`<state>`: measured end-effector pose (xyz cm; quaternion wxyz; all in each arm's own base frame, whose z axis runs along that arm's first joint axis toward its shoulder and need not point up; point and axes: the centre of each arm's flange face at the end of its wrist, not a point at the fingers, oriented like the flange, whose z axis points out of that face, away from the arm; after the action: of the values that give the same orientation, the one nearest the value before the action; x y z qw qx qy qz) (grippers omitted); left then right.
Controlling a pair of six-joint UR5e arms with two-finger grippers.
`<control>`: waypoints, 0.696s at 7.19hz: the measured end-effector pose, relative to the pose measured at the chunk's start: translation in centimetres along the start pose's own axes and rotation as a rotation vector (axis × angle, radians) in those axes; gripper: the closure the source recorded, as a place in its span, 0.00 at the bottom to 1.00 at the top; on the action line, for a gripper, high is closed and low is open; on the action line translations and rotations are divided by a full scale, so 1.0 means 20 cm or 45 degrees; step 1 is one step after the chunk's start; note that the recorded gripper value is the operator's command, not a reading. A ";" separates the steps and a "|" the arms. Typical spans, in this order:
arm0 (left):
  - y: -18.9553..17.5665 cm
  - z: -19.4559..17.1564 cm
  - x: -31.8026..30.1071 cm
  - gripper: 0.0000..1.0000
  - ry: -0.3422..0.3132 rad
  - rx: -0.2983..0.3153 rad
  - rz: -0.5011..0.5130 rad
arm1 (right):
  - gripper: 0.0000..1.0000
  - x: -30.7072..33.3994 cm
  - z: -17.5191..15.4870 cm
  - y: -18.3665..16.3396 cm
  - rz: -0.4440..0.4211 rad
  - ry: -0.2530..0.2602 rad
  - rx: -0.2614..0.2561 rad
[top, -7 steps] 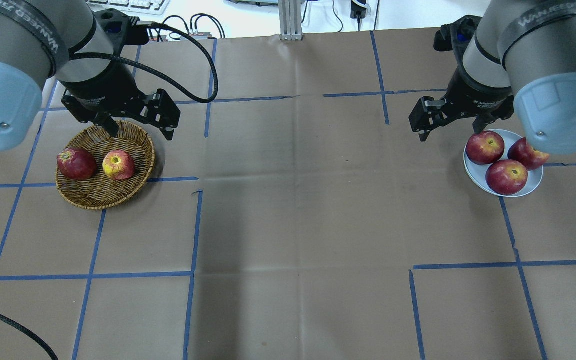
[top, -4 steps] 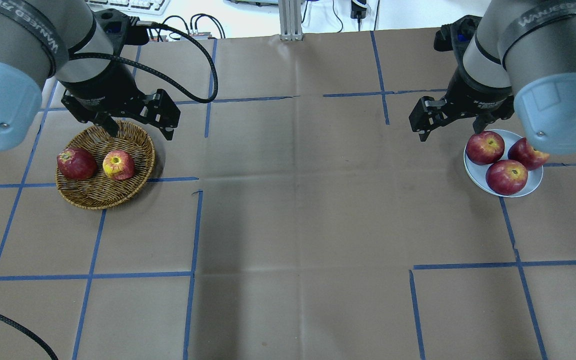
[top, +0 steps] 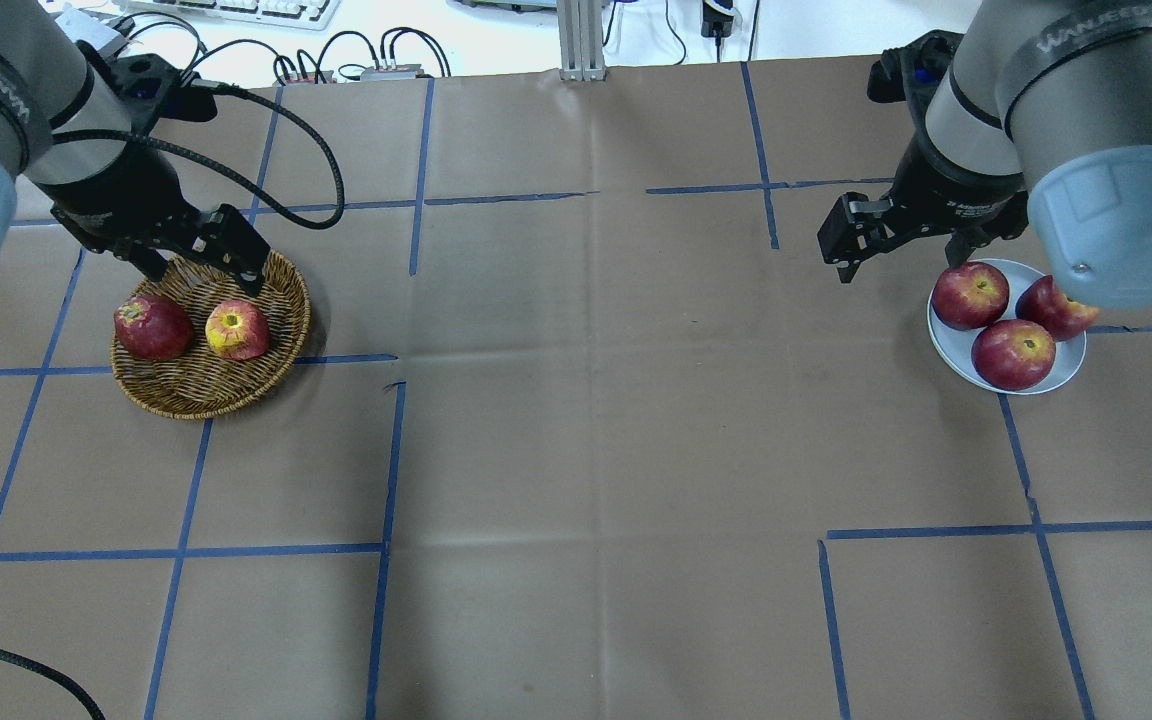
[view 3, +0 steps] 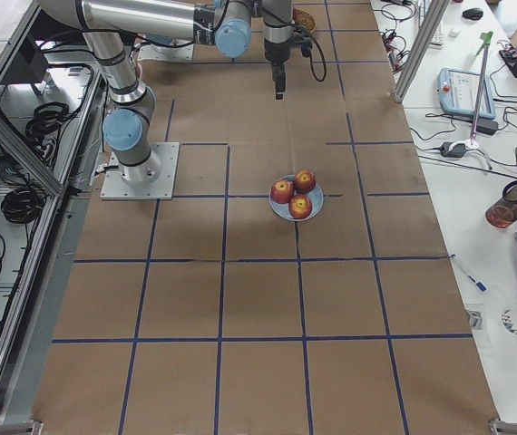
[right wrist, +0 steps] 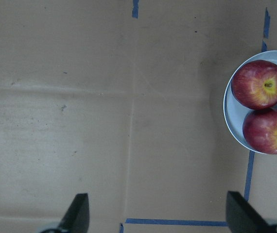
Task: Transfer apple from basket to plate
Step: 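Lower the left gripper onto the red-yellow apple in the basket and close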
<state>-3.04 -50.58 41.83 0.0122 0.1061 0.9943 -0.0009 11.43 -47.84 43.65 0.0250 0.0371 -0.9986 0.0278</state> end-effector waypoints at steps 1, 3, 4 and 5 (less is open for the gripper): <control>-0.03 0.20 -0.14 0.01 -0.006 0.013 0.003 | 0.00 0.00 0.00 0.00 0.000 0.000 0.000; -0.14 0.54 -0.33 0.01 -0.009 0.009 -0.001 | 0.00 0.00 0.00 0.00 0.000 0.000 -0.001; -0.19 0.66 -0.37 0.01 -0.009 0.007 0.006 | 0.00 0.00 0.00 0.00 0.000 0.000 0.000; -0.23 0.76 -0.40 0.01 -0.010 0.008 0.011 | 0.00 0.00 0.00 0.00 0.000 0.001 -0.001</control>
<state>4.14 -56.80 26.85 0.0156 0.1102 0.9938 -0.0042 11.42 -47.80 43.63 0.0254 0.0371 -0.9986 0.0277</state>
